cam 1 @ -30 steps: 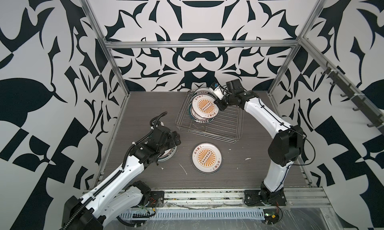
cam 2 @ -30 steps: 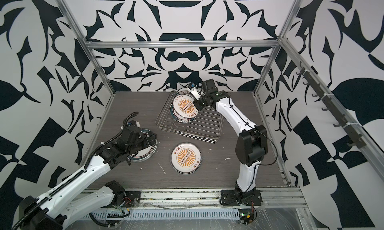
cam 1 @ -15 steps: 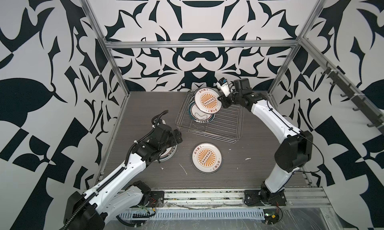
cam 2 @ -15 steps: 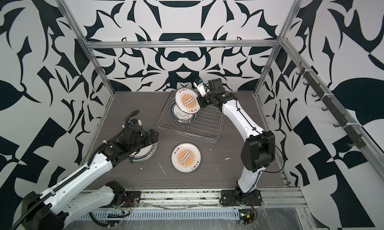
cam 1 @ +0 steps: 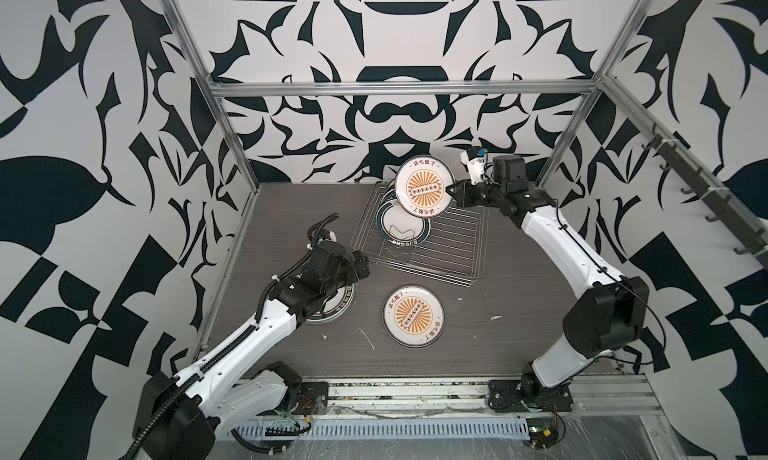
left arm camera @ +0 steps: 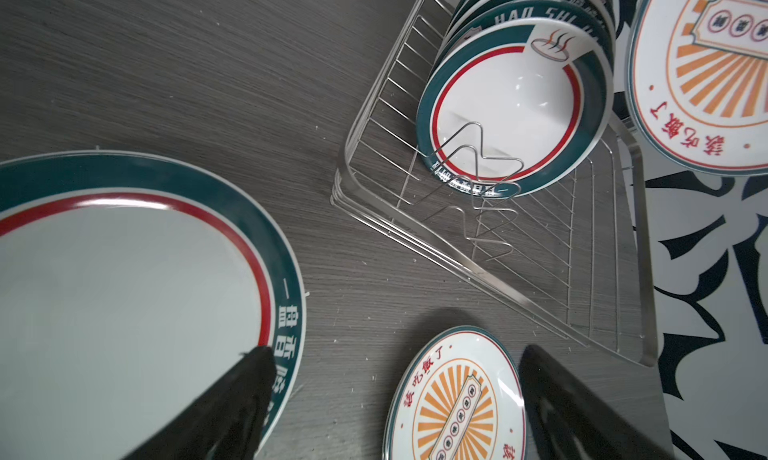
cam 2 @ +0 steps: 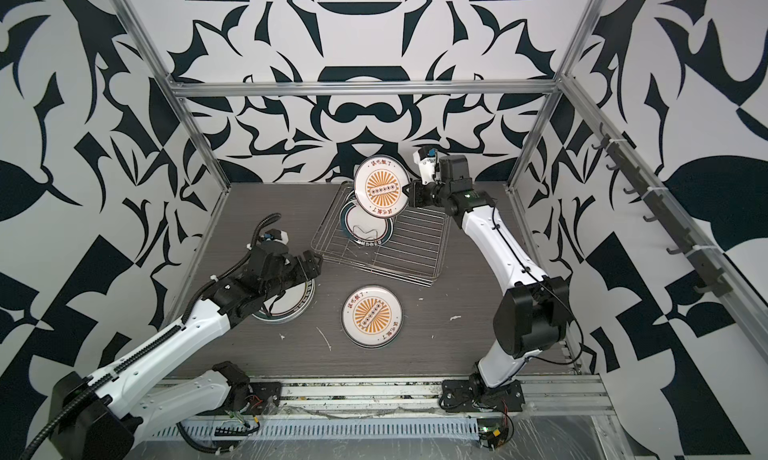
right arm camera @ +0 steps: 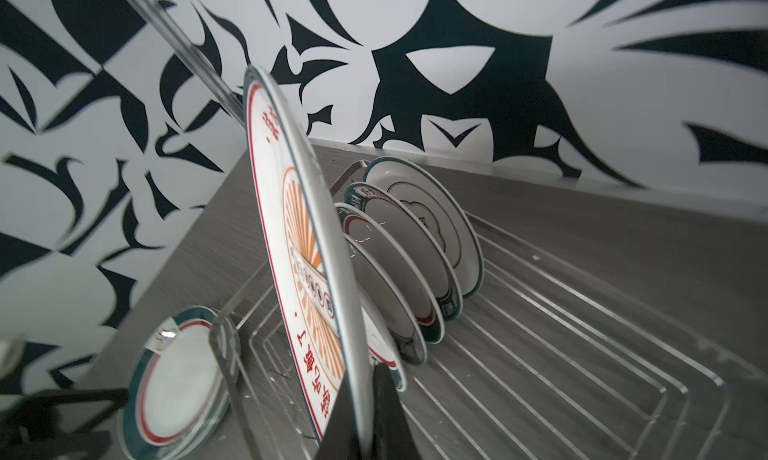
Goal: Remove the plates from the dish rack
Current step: 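Lift the sunburst plate out of the rack toward the left gripper, then grip the plate edge with the left gripper while the right gripper holds it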
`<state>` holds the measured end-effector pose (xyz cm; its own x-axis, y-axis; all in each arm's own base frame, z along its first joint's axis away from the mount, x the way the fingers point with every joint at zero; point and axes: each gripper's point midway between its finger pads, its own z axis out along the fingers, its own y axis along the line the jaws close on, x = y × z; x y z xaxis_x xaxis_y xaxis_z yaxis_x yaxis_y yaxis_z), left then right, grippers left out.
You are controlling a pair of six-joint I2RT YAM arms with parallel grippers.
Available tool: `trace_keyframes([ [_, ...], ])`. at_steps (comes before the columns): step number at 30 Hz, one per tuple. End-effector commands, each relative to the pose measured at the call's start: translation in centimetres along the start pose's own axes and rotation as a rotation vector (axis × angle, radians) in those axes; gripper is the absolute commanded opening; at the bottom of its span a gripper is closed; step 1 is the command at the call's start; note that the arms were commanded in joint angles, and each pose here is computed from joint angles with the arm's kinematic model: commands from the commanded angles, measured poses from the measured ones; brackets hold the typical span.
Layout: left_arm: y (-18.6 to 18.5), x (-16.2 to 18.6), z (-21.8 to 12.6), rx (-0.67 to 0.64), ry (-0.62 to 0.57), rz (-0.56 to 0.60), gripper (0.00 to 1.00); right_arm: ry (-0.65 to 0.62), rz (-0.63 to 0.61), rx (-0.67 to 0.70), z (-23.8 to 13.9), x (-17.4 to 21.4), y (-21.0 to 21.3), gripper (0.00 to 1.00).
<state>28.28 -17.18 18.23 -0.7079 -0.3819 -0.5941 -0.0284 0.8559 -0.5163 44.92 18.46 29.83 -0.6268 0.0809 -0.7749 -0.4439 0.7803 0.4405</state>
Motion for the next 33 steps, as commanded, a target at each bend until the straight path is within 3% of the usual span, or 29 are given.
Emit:
trace_keyframes([
  [1,-2.2,-1.9,-0.3,0.079,-0.053,-0.005,0.96,-0.053,0.269,-0.122,-2.5,-1.4,2.7,0.0],
  [6,-5.3,-2.9,0.0,0.216,-0.069,-0.014,0.93,-0.011,0.424,-0.243,-2.9,1.7,5.4,0.0],
  [20,-10.2,-3.2,0.9,0.488,-0.033,-0.077,0.89,0.037,0.489,-0.297,-3.2,7.4,10.8,0.0],
  [26,-10.2,-3.1,1.3,0.511,-0.017,-0.093,0.86,0.061,0.508,-0.335,-2.6,8.3,11.2,0.0],
  [33,-10.5,-3.1,1.6,0.548,0.011,-0.119,0.48,0.088,0.538,-0.418,-2.0,8.6,12.2,0.0],
])
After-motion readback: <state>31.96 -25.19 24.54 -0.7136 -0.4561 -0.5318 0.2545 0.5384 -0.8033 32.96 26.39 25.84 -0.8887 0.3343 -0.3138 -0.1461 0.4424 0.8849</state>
